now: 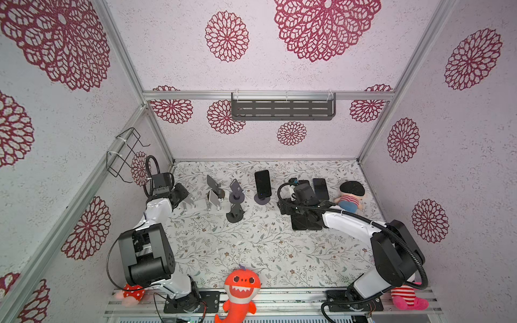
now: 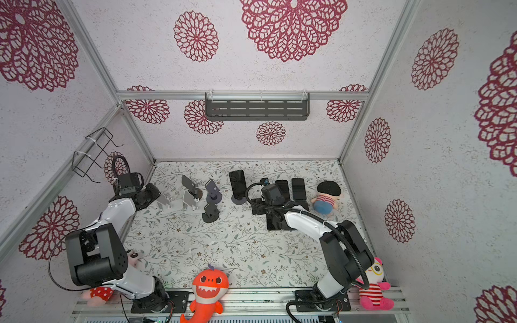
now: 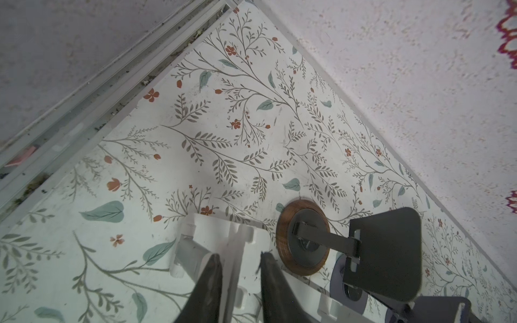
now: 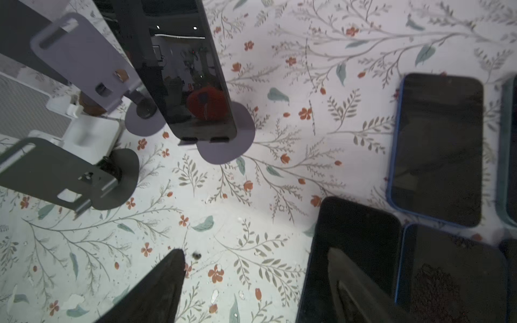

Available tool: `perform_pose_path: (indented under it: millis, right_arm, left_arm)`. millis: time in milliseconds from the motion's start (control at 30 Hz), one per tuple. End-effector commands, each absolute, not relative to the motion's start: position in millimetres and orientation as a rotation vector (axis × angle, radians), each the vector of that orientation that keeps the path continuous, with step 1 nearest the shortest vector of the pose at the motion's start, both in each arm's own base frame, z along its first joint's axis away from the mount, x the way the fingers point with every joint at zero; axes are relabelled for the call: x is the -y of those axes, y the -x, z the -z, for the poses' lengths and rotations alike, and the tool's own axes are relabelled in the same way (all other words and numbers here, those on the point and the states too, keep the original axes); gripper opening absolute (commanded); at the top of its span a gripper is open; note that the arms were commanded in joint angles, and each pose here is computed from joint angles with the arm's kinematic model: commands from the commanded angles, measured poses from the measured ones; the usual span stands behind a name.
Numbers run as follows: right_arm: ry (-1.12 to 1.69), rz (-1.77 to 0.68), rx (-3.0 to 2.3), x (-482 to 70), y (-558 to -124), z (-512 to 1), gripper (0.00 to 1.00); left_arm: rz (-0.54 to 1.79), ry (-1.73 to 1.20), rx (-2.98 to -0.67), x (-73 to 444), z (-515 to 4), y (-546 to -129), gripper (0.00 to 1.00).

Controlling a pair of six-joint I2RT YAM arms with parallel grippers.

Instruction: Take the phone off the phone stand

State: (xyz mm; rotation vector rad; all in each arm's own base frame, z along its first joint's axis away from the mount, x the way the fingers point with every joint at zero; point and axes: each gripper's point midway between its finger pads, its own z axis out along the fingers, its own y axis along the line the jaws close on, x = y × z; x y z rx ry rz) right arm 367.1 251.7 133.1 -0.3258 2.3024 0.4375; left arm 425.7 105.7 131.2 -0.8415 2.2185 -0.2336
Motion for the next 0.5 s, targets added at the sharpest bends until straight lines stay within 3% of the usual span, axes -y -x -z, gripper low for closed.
perform_pose_path:
  millis: [0, 100, 267, 333, 467]
  right_arm:
    - [0.340, -0.395, -2.202, -252.8, -376.9, -166.7, 0.85]
    - [0.309, -0.349, -2.177, -255.2, -380.1, -175.0, 0.86]
    - [0.286, -0.265, -2.159, -269.3, -381.4, -182.2, 0.86]
    - [0.267, -0.240, -2.153, -275.0, -382.7, -183.1, 0.86]
    - [0.234, -0.271, -2.126, -294.3, -387.4, -186.3, 0.87]
  left_arm:
    - [0.249, 0.813, -2.185, -103.2, -143.5, -435.4, 0.34]
    - [0.238, 0.808, -2.178, -103.8, -149.9, -433.0, 0.44]
    - [0.124, 0.810, -2.133, -116.3, -181.4, -419.8, 0.80]
    - [0.082, 0.799, -2.077, -121.7, -206.3, -415.0, 0.90]
    - [0.050, 0.719, -2.016, -121.1, -265.2, -408.7, 0.98]
